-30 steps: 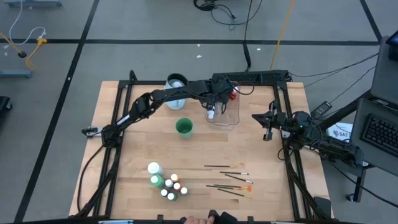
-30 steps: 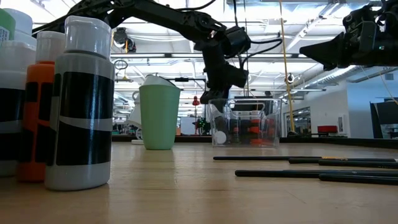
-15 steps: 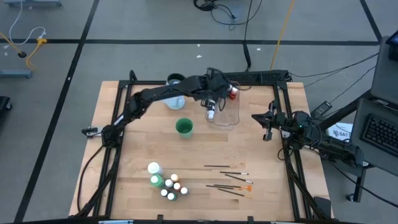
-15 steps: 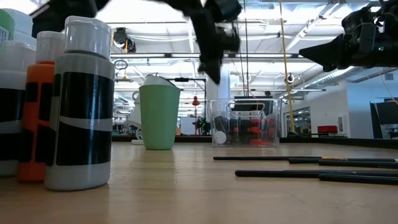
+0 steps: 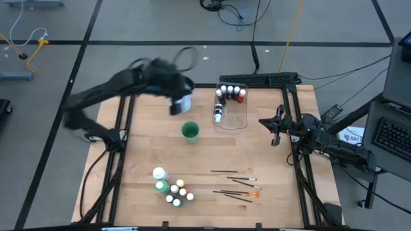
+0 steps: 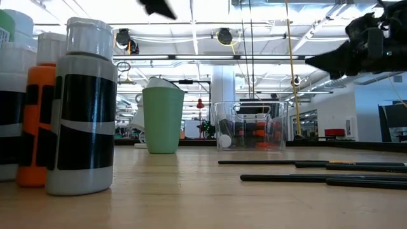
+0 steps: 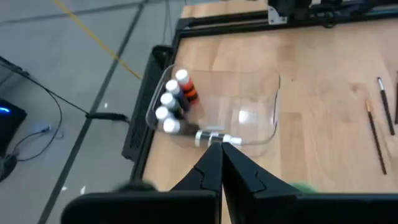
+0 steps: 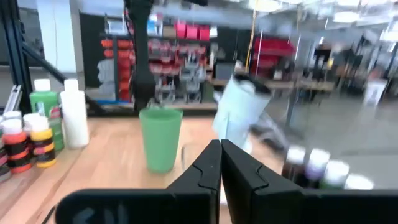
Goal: Pick & Place Paint Supplies
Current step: Put the brown paint bottle into the transparent bin
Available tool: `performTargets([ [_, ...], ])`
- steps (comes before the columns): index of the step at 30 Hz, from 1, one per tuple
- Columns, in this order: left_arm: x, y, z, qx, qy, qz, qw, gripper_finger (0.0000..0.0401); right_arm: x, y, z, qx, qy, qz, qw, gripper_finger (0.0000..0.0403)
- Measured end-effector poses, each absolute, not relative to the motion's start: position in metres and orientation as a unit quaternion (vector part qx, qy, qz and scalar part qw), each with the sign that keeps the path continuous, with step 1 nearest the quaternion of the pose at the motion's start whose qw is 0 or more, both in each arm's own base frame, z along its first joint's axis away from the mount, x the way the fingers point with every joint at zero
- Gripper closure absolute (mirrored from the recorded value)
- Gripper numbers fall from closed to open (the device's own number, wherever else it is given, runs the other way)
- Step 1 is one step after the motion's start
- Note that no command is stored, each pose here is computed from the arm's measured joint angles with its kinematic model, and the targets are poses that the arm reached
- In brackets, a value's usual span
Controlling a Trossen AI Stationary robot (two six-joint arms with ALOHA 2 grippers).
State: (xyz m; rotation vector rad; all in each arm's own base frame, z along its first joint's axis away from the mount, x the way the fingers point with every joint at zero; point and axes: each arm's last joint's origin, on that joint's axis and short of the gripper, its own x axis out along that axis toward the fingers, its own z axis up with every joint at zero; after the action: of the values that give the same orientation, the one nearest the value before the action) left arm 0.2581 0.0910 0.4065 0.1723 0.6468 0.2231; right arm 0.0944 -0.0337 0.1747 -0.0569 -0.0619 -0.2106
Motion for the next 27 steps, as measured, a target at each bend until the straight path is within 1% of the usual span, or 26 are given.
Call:
performTargets([
  [1, 0.242, 0.088, 0.392, 0.084, 0.300, 0.114, 0.943, 0.0398, 0.095, -0.034, 0.172, -0.015, -0.018, -0.105, 0.994, 0.0399],
  [5, 0.191, 0.075, 0.315, 0.073, 0.225, 0.146, 0.961, 0.0398, 0.098, -0.036, 0.168, 0.014, 0.004, -0.117, 0.993, 0.0399],
  [8, 0.168, 0.066, 0.268, 0.047, 0.143, 0.164, 0.975, 0.0399, 0.102, -0.040, 0.173, 0.020, -0.017, -0.157, 0.987, 0.0400],
  [9, 0.164, 0.063, 0.256, 0.050, 0.119, 0.162, 0.978, 0.0400, 0.104, -0.041, 0.173, 0.017, -0.009, -0.163, 0.986, 0.0401],
  [11, 0.157, 0.057, 0.238, 0.060, 0.082, 0.154, 0.983, 0.0400, 0.109, -0.044, 0.170, 0.021, 0.038, -0.174, 0.984, 0.0402],
  [15, 0.147, 0.049, 0.223, 0.086, 0.039, 0.149, 0.984, 0.0400, 0.136, -0.056, 0.216, 0.018, 0.046, -0.173, 0.984, 0.0402],
  [16, 0.146, 0.048, 0.221, 0.093, 0.032, 0.147, 0.984, 0.0399, 0.147, -0.061, 0.223, 0.022, 0.065, -0.174, 0.982, 0.0402],
  [19, 0.143, 0.046, 0.213, 0.105, 0.027, 0.157, 0.982, 0.0399, 0.189, -0.079, 0.235, 0.036, 0.148, -0.170, 0.973, 0.0402],
  [22, 0.141, 0.044, 0.208, 0.115, 0.017, 0.151, 0.982, 0.0400, 0.235, -0.099, 0.257, 0.019, 0.212, -0.171, 0.962, 0.0399],
  [25, 0.140, 0.042, 0.196, 0.109, 0.034, 0.143, 0.983, 0.0397, 0.273, -0.118, 0.259, 0.004, 0.317, -0.195, 0.928, 0.0381],
  [27, 0.139, 0.041, 0.187, 0.113, 0.050, 0.140, 0.982, 0.0392, 0.297, -0.129, 0.265, -0.019, 0.360, -0.203, 0.910, 0.0361],
])
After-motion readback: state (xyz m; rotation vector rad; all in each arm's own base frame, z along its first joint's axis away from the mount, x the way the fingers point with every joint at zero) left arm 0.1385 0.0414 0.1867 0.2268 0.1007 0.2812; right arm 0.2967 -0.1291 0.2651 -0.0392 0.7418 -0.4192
